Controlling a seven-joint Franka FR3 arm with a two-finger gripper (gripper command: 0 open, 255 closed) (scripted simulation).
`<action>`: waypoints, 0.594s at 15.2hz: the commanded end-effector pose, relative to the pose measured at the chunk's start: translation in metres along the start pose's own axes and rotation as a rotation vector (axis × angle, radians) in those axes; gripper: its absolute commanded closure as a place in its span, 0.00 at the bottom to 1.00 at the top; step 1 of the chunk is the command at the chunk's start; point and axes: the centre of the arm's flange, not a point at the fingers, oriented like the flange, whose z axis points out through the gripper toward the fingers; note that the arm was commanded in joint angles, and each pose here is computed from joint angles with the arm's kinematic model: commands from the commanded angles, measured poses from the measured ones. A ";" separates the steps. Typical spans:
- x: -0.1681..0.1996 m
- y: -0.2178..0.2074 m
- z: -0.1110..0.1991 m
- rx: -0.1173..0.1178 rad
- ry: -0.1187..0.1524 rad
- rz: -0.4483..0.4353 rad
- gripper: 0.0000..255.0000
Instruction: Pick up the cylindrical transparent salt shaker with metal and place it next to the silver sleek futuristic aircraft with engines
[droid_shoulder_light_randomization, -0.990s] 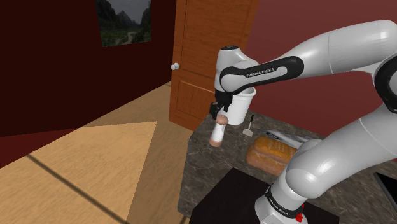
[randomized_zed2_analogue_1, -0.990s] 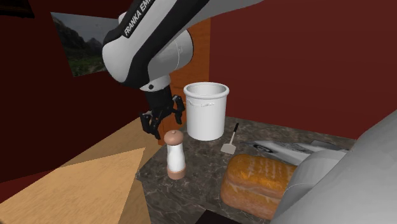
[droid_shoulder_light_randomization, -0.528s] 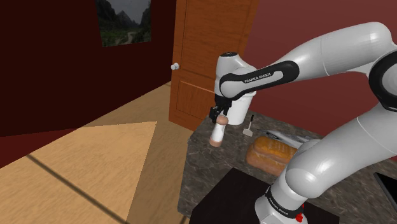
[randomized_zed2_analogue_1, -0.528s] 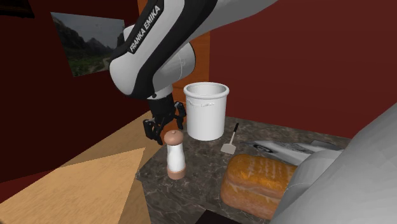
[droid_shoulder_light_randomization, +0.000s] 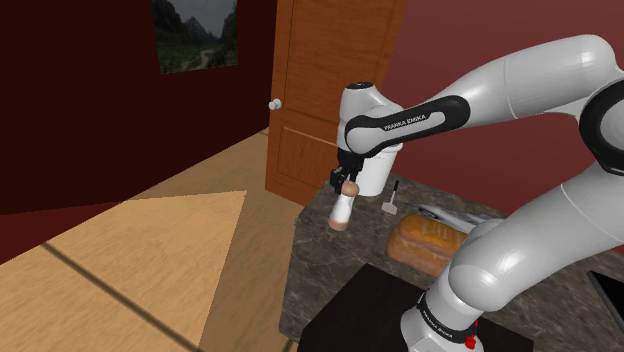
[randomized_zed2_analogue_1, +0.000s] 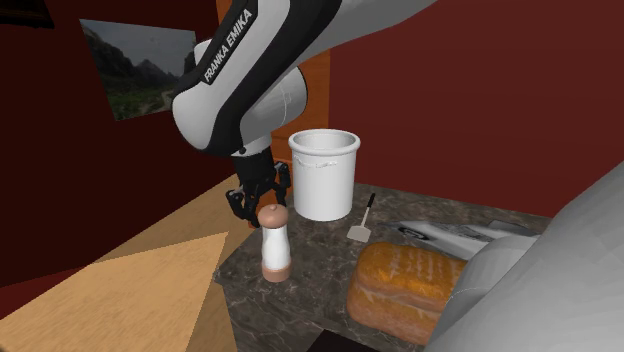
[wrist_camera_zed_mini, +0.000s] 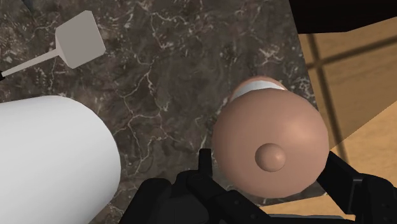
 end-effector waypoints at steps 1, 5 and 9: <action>0.000 0.000 0.000 0.000 0.000 0.000 1.00; 0.000 0.000 0.000 0.000 0.000 0.000 1.00; 0.000 0.003 -0.016 0.000 0.000 0.000 1.00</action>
